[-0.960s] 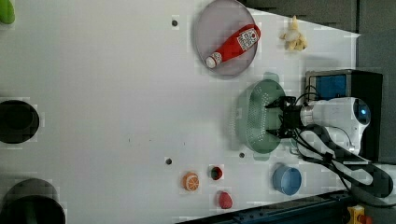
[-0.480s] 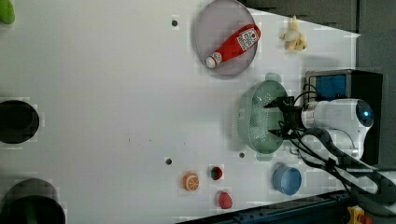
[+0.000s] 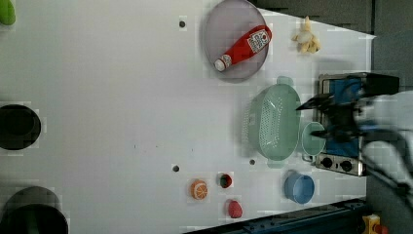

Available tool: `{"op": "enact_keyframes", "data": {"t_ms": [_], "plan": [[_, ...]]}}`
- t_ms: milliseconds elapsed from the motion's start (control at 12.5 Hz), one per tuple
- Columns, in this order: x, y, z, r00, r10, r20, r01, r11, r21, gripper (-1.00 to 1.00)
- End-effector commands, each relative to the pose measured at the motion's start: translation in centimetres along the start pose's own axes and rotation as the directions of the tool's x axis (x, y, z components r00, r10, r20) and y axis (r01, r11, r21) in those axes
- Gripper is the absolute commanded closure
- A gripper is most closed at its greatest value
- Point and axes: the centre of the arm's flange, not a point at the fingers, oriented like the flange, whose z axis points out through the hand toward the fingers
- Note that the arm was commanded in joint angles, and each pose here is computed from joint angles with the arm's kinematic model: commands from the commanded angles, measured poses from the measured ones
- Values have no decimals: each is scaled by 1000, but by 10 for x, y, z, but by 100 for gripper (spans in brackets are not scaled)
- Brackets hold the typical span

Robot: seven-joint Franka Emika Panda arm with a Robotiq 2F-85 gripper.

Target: Drag strainer left to right.

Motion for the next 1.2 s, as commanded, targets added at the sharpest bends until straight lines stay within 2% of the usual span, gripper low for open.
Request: {"op": "enact_keyframes", "data": {"t_ms": [80,320,480,640,1200], "plan": [[24,24,-130,990,-135,-42,139,986,95,-100],[18,44,-206,988,-154,-25,156,985,78,-100],[11,52,-236,987,-161,15,160,986,55,-100],[11,55,-256,986,-166,2,166,984,70,-100],[10,54,-250,985,-171,25,170,984,46,-100]]}}
